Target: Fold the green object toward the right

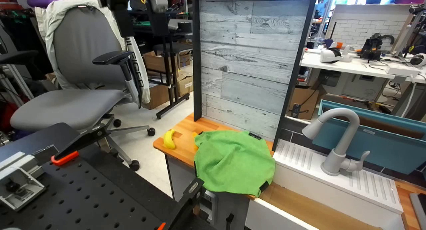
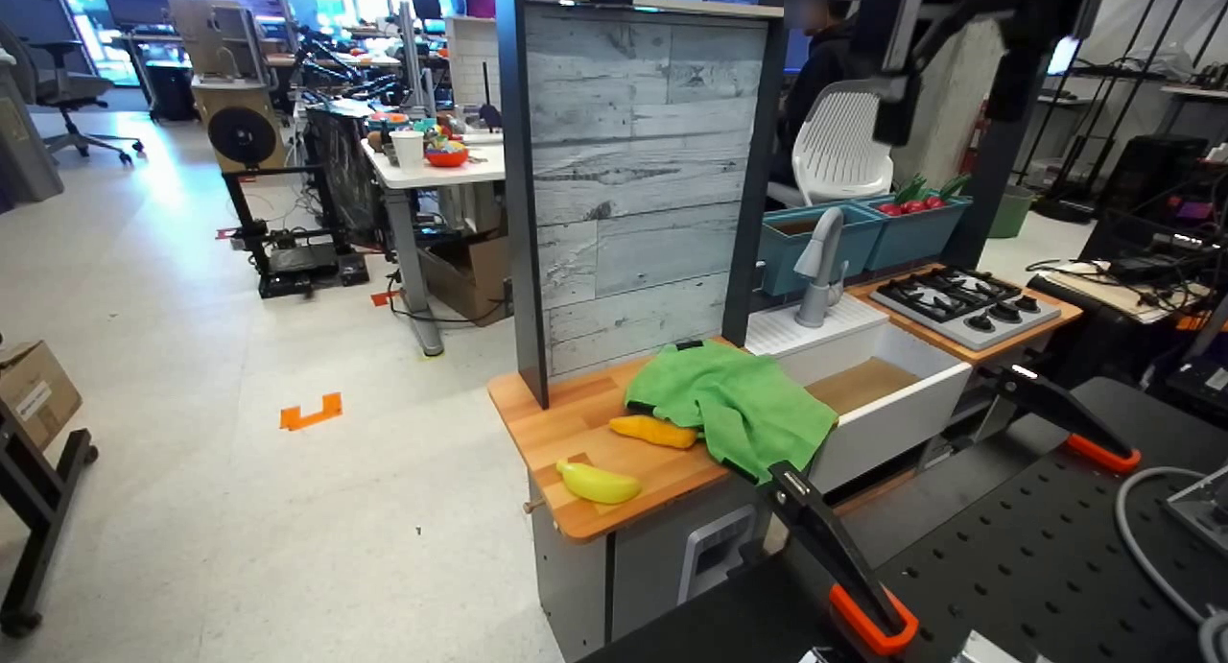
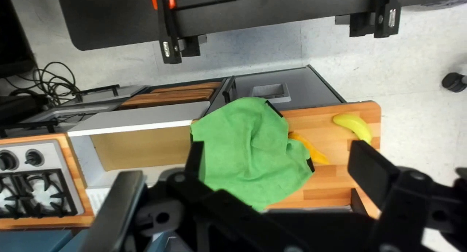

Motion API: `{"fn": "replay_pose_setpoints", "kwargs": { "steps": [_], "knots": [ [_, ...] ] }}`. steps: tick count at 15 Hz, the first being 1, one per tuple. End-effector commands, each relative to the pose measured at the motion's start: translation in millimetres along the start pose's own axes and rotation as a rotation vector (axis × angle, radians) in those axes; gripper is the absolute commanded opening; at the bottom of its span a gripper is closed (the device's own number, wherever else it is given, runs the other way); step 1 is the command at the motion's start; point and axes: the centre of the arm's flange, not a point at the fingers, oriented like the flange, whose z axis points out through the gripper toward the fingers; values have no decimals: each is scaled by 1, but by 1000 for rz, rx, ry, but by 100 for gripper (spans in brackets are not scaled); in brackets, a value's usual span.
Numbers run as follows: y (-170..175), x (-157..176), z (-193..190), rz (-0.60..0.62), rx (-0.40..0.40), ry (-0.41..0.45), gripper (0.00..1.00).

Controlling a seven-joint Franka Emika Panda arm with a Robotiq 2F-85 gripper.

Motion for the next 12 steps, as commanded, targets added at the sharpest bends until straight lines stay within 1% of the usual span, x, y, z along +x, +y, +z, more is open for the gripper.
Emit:
{"fn": "replay_pose_setpoints", "kwargs": {
  "steps": [1,3,4,5,7,9,11,12],
  "knots": [
    [-28,62,50,4,50,-29,100],
    [-41,80,72,-1,86,-35,100],
    [-46,90,81,0,85,-48,100],
    [-30,53,64,-9,57,-35,100],
    [-40,69,82,-16,64,-59,100],
    [-43,76,87,-16,67,-65,100],
    [-43,78,86,-16,68,-62,100],
    [-44,78,89,20,85,-38,100]
  ]
}}
